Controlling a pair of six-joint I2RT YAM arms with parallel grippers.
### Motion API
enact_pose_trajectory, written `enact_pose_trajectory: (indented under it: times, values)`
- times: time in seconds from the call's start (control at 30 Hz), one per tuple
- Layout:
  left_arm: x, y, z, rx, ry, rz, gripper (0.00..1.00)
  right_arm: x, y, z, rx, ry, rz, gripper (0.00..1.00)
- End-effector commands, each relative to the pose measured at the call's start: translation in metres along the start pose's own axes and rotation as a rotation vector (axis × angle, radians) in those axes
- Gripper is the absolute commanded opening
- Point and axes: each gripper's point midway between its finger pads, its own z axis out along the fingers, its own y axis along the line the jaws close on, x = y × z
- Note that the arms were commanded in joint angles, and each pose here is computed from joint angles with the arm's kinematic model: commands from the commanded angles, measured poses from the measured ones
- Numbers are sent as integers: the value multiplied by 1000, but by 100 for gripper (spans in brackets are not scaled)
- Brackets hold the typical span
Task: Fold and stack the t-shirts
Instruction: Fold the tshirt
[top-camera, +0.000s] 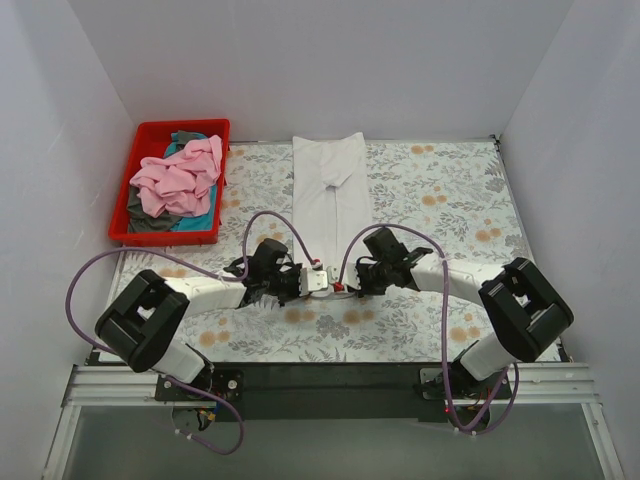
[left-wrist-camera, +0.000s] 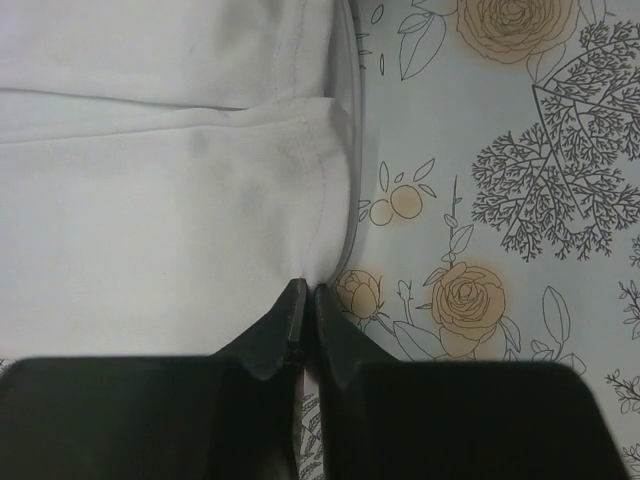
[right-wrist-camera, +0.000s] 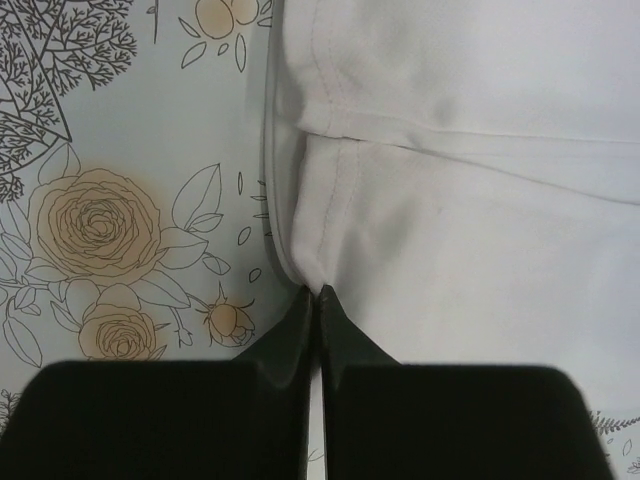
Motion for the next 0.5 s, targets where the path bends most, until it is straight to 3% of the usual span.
enact_pose_trajectory:
  times: [0.0,0.1,0.47]
  values:
    - [15,-13,-2,53,73,-18,0,23,22,1,-75,113,65,1]
    - [2,-22,-10,98,39,-15,0,6,20,-10,-69,58,62,1]
    - [-49,-80,-67,213,-121,-33,0,-65,89,-54,-172,-128,116,1]
